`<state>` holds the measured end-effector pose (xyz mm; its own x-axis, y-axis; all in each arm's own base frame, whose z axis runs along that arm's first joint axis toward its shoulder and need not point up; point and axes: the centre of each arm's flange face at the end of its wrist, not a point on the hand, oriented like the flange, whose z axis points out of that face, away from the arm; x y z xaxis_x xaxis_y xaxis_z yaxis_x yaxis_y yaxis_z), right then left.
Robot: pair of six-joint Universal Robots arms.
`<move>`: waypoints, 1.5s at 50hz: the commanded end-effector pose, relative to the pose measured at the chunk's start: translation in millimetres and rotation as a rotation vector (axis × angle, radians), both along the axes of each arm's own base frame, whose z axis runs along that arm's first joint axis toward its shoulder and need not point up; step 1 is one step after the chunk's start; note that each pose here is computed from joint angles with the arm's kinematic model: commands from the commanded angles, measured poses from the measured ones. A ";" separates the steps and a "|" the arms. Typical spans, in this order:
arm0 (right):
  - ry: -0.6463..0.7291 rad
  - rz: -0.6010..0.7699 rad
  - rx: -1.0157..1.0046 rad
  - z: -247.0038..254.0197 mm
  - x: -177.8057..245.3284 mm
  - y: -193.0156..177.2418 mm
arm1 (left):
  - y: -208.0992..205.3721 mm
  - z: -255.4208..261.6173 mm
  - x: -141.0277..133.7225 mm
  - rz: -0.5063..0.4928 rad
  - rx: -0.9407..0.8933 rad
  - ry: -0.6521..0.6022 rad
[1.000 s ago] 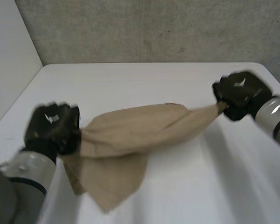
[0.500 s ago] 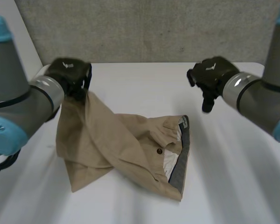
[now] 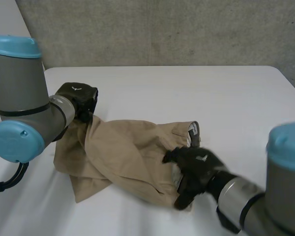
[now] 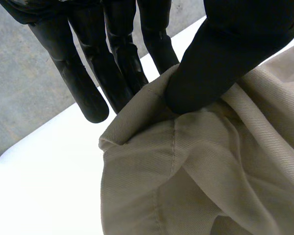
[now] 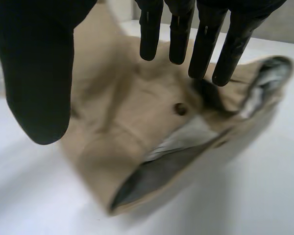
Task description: Fold the shorts.
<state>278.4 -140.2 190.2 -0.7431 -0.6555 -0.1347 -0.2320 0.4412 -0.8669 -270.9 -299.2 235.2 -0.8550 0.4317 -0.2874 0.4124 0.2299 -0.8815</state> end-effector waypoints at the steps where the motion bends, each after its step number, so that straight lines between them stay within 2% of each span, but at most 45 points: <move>1: 0.031 0.052 -0.027 -26.1 13.5 18.0 | -2.1 -3.1 1.2 0.007 0.007 -0.003; 7: 0.108 -0.022 -0.046 -48.2 15.1 3.3 | -4.8 -3.5 4.7 0.024 0.012 0.007; 12: 0.171 -0.077 -0.182 -50.5 18.7 -19.1 | -2.4 -6.1 5.1 0.030 0.032 0.018; 18: 0.144 -0.015 -0.452 -4.8 37.4 -41.9 | 6.3 -11.1 7.0 0.021 0.075 0.000; 22: 0.259 -0.001 -0.632 32.0 36.4 -75.1 | 15.2 -16.3 10.9 0.015 0.145 -0.036; 27: 0.359 0.026 -0.708 37.9 46.8 -107.5 | 9.4 -11.9 9.3 0.013 0.136 -0.047; 31: 0.307 -0.023 -0.813 60.5 63.0 -138.0 | -15.2 3.3 -1.0 -0.007 0.004 -0.049; 36: 0.141 -0.154 -1.083 118.2 84.0 -177.1 | -57.7 79.7 -19.1 0.002 -0.418 0.106; 38: 0.008 -0.260 -1.272 162.7 83.2 -191.6 | -64.5 107.3 -24.3 0.003 -0.568 0.172; 39: -0.036 -0.293 -1.333 176.3 81.2 -194.7 | -67.5 134.2 -27.9 0.004 -0.716 0.237; 41: -0.170 -0.384 -1.513 213.4 75.8 -194.8 | -63.7 160.3 -31.5 0.000 -0.855 0.305; 42: -0.204 -0.407 -1.557 223.3 73.2 -193.4 | -55.4 189.7 -30.5 0.004 -0.995 0.370; 45: -0.316 -0.471 -1.690 253.2 66.2 -181.5 | -39.9 221.5 -27.4 0.005 -1.153 0.455; 48: -0.330 -0.456 -1.670 250.1 64.8 -178.6 | -28.5 234.5 -22.3 0.005 -1.253 0.510; 53: -0.274 -0.402 -1.549 220.0 64.8 -181.3 | -34.2 200.6 -22.0 0.007 -1.167 0.469; 58: -0.107 -0.344 -1.359 164.1 56.7 -196.1 | -39.9 128.7 -23.4 -0.002 -0.952 0.375; 63: 0.090 -0.253 -1.098 85.4 47.6 -203.0 | -32.3 50.4 -19.8 -0.014 -0.730 0.273; 64: 0.165 -0.193 -0.984 47.8 45.9 -200.5 | -29.5 38.9 -19.2 -0.017 -0.699 0.260; 69: 0.315 -0.047 -0.730 -35.1 38.1 -181.5 | -12.4 -65.2 -18.3 -0.041 -0.426 0.142; 71: 0.371 -0.003 -0.652 -61.3 33.5 -171.2 | -7.1 -84.1 -16.5 -0.045 -0.373 0.117; 75: 0.420 0.014 -0.581 -75.5 22.7 -157.4 | 8.9 -109.5 -10.8 -0.056 -0.265 0.062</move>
